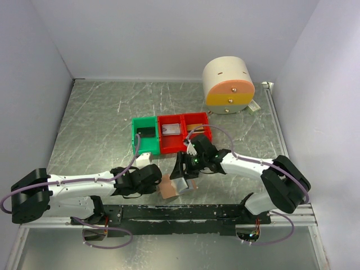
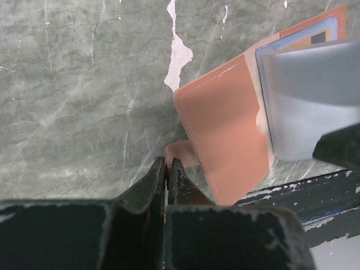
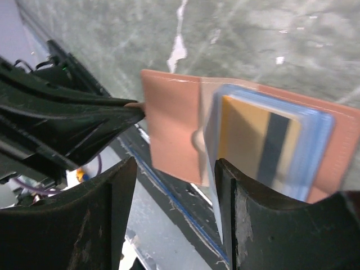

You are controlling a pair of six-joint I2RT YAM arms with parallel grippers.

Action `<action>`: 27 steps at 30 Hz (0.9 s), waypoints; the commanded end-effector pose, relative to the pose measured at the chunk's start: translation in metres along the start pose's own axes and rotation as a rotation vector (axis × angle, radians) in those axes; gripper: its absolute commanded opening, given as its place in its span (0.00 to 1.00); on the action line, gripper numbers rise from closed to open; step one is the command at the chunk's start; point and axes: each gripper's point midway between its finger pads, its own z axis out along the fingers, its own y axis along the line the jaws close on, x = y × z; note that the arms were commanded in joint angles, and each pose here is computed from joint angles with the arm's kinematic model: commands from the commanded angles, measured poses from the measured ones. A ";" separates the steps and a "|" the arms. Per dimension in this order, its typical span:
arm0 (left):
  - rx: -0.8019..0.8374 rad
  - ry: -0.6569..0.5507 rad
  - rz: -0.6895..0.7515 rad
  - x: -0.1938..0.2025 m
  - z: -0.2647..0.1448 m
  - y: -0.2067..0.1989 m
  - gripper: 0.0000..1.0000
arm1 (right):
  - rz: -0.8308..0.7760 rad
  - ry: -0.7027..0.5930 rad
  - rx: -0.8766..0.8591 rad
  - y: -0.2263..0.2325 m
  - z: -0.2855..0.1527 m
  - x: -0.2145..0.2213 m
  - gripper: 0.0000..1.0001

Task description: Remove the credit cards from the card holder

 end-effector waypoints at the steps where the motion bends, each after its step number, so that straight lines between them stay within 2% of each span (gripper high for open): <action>1: 0.029 0.000 -0.060 0.000 -0.002 -0.005 0.07 | -0.031 0.013 -0.143 0.032 0.002 0.006 0.59; 7: 0.108 0.002 -0.130 -0.008 -0.002 -0.014 0.10 | 0.004 0.038 -0.193 0.040 0.016 0.015 0.63; 11: 0.160 -0.011 -0.175 -0.013 -0.002 -0.012 0.16 | 0.051 0.049 -0.217 0.039 0.024 0.021 0.64; 14: 0.184 -0.018 -0.189 -0.014 -0.004 -0.010 0.26 | 0.085 0.047 -0.199 0.033 0.030 0.024 0.65; 17: 0.227 -0.028 -0.214 -0.015 -0.008 -0.012 0.43 | 0.126 0.032 -0.145 0.019 0.035 0.025 0.64; 21: 0.265 -0.041 -0.260 -0.016 -0.013 -0.012 0.65 | 0.149 0.019 -0.097 0.008 0.039 0.027 0.55; 24: 0.266 -0.069 -0.290 -0.022 -0.021 -0.009 0.72 | 0.155 0.018 -0.052 -0.001 0.040 0.029 0.44; 27: 0.286 -0.098 -0.300 -0.032 -0.032 -0.011 0.72 | 0.144 0.014 -0.008 -0.008 0.041 0.028 0.35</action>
